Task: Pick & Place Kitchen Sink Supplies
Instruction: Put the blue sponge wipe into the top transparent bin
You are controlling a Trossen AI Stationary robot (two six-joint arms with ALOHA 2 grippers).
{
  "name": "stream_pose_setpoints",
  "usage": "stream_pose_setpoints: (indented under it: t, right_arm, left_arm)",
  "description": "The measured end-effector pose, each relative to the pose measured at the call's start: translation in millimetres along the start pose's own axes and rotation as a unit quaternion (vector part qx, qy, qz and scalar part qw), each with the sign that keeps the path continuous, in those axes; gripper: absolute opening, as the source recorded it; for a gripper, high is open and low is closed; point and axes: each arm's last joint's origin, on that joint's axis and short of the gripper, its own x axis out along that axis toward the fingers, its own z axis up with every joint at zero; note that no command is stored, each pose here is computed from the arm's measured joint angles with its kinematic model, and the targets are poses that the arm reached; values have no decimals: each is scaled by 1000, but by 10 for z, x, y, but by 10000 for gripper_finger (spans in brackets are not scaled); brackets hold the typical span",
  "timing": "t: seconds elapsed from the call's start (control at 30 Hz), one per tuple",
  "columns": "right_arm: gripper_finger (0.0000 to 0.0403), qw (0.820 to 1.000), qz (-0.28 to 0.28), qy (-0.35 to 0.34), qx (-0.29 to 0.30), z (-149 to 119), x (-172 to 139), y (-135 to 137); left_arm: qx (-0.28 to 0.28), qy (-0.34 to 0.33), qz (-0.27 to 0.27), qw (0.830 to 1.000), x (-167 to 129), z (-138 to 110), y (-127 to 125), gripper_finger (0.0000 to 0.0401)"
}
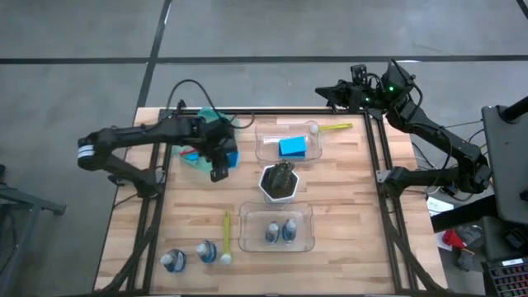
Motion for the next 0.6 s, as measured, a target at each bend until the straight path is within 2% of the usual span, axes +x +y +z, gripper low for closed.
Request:
stream_pose_setpoints:
  t: [0.17,0.4,0.53,0.6]
  right_arm:
    - [52,1000,8,9,-19,-6,0,5]
    - [53,999,10,10,-43,-6,0,6]
    - [72,998,11,11,-61,-7,0,6]
    - [86,997,11,11,-72,-7,0,6]
  left_arm:
    - [-28,-80,-23,996,-304,42,-47,0]
    - [-61,-178,-41,981,-677,142,-69,0]
    - [-74,-230,-46,969,-866,234,-62,0]
    - [-79,-270,-52,958,-978,304,-57,0]
